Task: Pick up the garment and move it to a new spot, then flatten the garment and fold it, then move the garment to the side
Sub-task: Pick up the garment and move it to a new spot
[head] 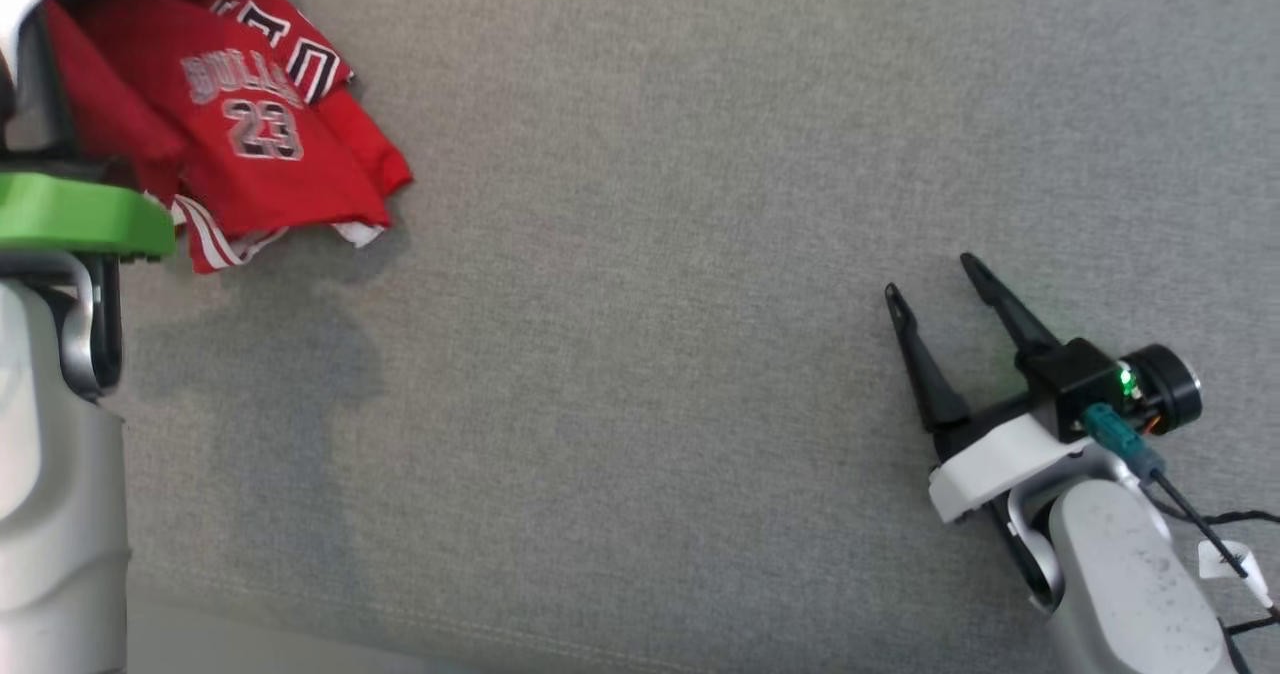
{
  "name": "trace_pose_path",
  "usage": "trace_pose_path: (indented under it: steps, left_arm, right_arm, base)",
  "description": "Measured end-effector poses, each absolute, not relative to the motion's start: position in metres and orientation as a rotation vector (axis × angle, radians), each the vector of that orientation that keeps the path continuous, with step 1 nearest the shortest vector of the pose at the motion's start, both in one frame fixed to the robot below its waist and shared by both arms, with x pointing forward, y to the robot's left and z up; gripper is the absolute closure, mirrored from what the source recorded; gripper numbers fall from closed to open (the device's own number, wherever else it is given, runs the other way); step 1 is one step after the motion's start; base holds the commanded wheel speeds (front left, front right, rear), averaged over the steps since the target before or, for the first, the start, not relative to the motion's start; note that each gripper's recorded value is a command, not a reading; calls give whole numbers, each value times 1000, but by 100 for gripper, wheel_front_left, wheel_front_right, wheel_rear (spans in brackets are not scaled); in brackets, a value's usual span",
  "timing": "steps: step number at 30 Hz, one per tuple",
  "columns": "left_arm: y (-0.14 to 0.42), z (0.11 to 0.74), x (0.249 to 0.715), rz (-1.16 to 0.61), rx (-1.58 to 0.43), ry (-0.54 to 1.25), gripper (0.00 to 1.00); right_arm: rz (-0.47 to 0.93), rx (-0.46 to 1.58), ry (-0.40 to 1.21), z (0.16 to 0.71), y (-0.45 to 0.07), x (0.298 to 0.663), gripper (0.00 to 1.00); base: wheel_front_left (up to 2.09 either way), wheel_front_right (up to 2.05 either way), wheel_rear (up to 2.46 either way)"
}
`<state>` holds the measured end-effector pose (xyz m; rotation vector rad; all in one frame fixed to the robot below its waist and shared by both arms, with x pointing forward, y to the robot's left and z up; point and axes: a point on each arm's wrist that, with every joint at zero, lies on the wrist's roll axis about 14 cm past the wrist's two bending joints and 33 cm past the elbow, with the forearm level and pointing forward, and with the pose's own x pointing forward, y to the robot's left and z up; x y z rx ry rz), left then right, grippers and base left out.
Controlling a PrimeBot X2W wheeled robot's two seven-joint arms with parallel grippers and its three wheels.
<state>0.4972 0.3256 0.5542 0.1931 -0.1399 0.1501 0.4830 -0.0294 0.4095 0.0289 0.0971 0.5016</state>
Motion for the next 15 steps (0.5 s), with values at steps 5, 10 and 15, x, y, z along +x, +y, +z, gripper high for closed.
trace_pose_path:
  steps: [5, 10, 15]
  left_arm:
    - [277, 630, 499, 18, 244, -351, 100]
    - [204, 691, 499, -174, 219, -547, 100]
    - [113, 712, 497, -403, 109, -635, 100]
  right_arm:
    - [480, 61, 55, 437, -31, 473, 0]
    - [421, 63, 39, 451, -53, 460, 0]
    - [322, 51, 45, 455, -91, 442, 0]
  base:
    - [0, 0, 0]
    - [0, 0, 0]
    - [0, 0, 0]
